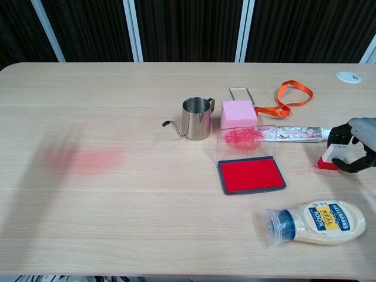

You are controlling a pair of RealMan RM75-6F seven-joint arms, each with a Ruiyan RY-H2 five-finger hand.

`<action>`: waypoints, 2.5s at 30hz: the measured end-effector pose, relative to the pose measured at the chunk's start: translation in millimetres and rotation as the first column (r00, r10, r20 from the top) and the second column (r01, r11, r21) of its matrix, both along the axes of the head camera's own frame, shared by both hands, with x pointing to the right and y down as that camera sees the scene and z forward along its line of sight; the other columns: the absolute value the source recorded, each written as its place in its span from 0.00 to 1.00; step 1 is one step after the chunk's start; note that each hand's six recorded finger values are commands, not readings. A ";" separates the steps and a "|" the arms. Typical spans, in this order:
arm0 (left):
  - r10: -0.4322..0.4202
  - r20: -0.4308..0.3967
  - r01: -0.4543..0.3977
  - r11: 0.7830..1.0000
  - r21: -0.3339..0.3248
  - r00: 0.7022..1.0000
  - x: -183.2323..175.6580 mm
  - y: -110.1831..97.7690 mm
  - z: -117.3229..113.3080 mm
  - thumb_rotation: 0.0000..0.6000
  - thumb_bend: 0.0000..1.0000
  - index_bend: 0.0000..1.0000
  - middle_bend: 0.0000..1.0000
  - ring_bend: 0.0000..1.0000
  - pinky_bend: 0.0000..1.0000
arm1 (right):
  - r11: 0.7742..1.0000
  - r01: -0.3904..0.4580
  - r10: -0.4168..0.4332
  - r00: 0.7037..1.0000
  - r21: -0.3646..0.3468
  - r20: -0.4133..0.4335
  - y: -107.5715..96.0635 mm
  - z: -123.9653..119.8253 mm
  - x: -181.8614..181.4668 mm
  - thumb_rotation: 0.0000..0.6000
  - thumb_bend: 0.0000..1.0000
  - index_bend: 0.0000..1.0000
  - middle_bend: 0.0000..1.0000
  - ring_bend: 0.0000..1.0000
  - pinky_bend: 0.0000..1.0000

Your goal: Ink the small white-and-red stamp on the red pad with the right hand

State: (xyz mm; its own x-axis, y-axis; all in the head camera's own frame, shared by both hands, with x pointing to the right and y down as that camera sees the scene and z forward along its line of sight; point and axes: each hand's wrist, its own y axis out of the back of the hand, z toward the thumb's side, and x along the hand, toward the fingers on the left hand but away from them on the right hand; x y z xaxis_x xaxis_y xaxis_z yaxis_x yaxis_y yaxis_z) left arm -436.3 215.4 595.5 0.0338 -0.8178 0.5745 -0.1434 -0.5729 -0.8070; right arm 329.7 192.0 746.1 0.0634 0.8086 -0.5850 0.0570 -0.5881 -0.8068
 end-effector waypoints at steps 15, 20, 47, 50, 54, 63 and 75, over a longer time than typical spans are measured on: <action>0.000 0.002 0.000 1.000 0.000 1.000 -0.2 0.1 0.2 1.00 0.00 0.00 0.00 0.00 0.00 | 1.000 -0.004 0.004 1.000 -0.012 -0.010 1.3 0.8 1.2 1.00 0.41 0.51 0.39 0.33 0.31; 0.000 0.002 0.000 1.000 0.000 1.000 -0.1 0.1 0.2 1.00 0.00 0.00 0.00 0.00 0.00 | 1.000 -0.004 0.004 1.000 -0.014 -0.011 1.4 0.5 0.7 1.00 0.40 0.49 0.38 0.33 0.31; 0.004 -0.002 -0.004 1.000 0.000 1.000 0.8 0.2 -0.4 1.00 0.00 0.00 0.00 0.00 0.00 | 0.999 0.046 -0.046 0.998 0.012 -0.032 -11.2 -30.5 -6.4 1.00 0.11 0.06 0.05 0.10 0.24; 0.005 -0.005 -0.005 1.000 0.003 1.000 0.9 0.1 -1.2 1.00 0.00 0.00 0.00 0.00 0.00 | 0.996 0.073 -0.072 0.997 0.051 -0.027 -19.3 -50.4 -7.7 1.00 0.10 0.03 0.03 0.08 0.23; 0.006 -0.005 -0.006 1.000 0.006 1.000 0.4 -0.2 -2.1 1.00 0.00 0.00 0.00 0.00 0.00 | 0.988 0.114 -0.111 0.993 0.100 -0.037 -26.8 -80.7 -3.2 1.00 0.08 0.00 0.00 0.05 0.22; 0.028 0.014 -0.028 0.999 0.020 1.000 -0.6 -1.8 -2.7 1.00 0.00 0.00 0.00 0.00 0.00 | 0.969 0.148 -0.132 0.987 0.196 -0.092 -5.4 -147.2 35.3 1.00 0.08 0.00 0.00 0.01 0.22; 0.047 0.026 -0.048 0.997 0.062 0.999 -1.9 -4.3 -5.8 1.00 0.00 0.00 0.00 0.00 0.00 | 0.950 0.113 -0.089 0.992 0.292 -0.093 33.6 -194.4 66.9 1.00 0.08 0.00 0.00 0.00 0.21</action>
State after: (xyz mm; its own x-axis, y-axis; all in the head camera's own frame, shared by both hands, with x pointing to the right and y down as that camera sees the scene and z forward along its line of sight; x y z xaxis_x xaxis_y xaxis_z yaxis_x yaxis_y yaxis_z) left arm -438.2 211.1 589.7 0.0601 -0.8500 0.5233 -0.0969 -0.5267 -0.8445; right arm 396.5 225.6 551.7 0.1172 0.9380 -0.3262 -0.0601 -0.3212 -0.9451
